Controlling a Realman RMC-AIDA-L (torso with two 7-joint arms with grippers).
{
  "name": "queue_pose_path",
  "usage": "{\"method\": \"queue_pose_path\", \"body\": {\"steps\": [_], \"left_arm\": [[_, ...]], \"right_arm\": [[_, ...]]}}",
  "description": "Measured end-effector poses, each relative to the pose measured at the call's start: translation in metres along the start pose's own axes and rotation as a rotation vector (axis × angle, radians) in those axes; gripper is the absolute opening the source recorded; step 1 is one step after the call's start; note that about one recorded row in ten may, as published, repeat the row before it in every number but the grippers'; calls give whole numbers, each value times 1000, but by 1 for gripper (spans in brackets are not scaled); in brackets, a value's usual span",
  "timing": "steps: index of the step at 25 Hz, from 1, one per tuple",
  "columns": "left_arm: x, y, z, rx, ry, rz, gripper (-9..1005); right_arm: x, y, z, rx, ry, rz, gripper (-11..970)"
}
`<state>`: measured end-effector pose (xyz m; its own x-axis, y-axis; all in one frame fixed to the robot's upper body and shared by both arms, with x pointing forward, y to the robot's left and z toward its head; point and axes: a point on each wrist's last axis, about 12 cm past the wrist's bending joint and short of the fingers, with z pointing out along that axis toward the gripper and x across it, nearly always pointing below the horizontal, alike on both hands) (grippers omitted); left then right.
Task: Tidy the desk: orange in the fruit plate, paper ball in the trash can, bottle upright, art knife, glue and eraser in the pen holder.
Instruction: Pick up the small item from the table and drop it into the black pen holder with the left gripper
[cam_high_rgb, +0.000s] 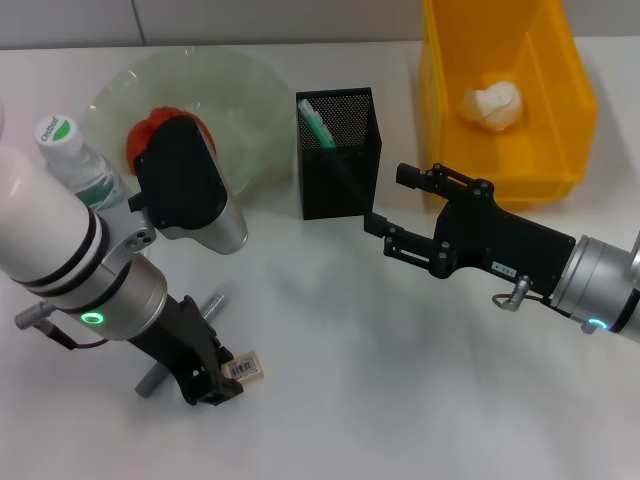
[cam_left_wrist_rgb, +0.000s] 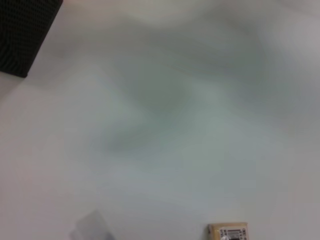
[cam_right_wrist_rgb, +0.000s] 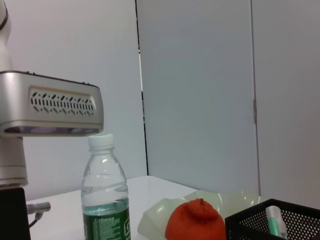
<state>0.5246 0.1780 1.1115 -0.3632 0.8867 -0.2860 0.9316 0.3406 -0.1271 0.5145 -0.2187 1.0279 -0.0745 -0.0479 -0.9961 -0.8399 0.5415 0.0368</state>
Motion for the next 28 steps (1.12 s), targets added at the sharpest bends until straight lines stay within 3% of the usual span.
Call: {"method": "queue_pose_path", "body": {"steps": [13, 21, 28], "left_arm": [[-3, -1, -2, -10, -5, 21, 265], [-5, -1, -6, -18, -21, 27, 270], [-10, 10, -31, -67, -141, 8, 284]], "right_arm": [[1, 0, 0, 4, 3, 2, 730], [0, -2, -1, 17, -2, 3, 730], [1, -3, -4, 38, -7, 15, 730]]}}
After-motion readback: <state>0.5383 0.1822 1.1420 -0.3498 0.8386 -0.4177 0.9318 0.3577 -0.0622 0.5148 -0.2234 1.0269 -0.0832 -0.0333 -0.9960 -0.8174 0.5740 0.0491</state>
